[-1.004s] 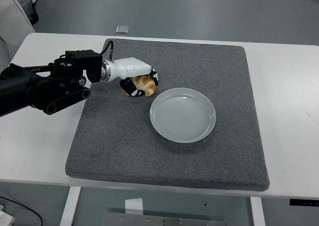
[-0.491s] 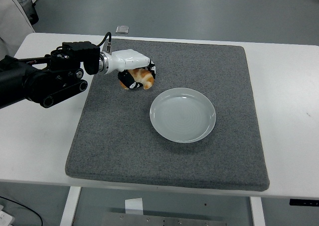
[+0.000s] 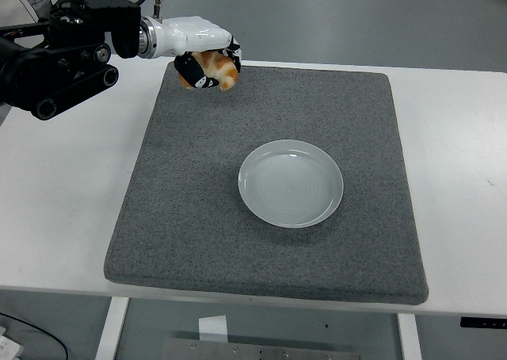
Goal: Place the bread on the plate
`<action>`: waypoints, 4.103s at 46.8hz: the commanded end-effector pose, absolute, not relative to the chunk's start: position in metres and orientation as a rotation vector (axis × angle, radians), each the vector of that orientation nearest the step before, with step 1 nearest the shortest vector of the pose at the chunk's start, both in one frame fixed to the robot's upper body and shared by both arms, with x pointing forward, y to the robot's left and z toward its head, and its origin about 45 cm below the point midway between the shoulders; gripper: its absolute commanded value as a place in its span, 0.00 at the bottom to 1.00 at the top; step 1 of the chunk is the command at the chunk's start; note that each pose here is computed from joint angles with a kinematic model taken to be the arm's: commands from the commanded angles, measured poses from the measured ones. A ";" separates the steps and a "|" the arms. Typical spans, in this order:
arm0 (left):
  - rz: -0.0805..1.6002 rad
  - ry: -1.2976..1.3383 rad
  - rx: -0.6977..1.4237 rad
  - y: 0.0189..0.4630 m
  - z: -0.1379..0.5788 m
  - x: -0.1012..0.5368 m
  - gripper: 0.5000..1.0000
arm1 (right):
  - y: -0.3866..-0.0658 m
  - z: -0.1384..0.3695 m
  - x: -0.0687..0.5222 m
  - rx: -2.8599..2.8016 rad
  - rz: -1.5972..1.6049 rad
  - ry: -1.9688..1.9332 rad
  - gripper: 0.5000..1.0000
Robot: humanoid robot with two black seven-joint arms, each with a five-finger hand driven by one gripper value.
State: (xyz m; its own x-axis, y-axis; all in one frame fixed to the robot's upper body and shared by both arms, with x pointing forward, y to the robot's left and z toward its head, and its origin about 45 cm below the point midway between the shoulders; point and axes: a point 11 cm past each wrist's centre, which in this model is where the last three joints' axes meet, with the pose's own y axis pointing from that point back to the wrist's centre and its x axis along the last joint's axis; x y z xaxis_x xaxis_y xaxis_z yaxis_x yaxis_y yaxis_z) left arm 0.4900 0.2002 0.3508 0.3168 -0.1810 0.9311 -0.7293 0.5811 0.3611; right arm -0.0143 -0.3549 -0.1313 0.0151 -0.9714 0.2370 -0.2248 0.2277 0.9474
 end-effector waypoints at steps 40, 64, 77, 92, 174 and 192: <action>0.374 -1.268 0.678 0.125 0.425 0.463 0.00 | -0.355 -0.131 -0.014 1.207 -0.888 -1.440 0.86; 0.261 -1.234 0.587 0.078 0.412 0.440 0.00 | -0.355 -0.131 -0.014 1.207 -0.888 -1.440 0.86; 0.220 -1.209 0.607 0.075 0.387 0.435 0.00 | -0.355 -0.131 -0.014 1.207 -0.888 -1.440 0.86; 0.144 -1.140 0.628 0.064 0.339 0.422 0.00 | -0.355 -0.131 -0.014 1.207 -0.888 -1.440 0.86; 0.074 -1.119 0.758 0.070 0.237 0.412 0.34 | -0.355 -0.131 -0.014 1.207 -0.888 -1.440 0.86; 0.103 -1.064 0.731 0.069 0.238 0.412 0.91 | -0.355 -0.131 -0.014 1.207 -0.888 -1.440 0.86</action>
State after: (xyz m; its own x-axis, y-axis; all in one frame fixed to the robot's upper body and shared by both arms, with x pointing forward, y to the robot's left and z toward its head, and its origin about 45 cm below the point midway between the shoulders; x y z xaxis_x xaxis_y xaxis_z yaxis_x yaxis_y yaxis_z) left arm 0.4116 0.0695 0.2377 0.4894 -0.2767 0.8270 -0.4147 0.7605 0.4998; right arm -0.0142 -0.3549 -0.1313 0.0151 -0.9714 0.2371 -0.2249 0.2278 0.9474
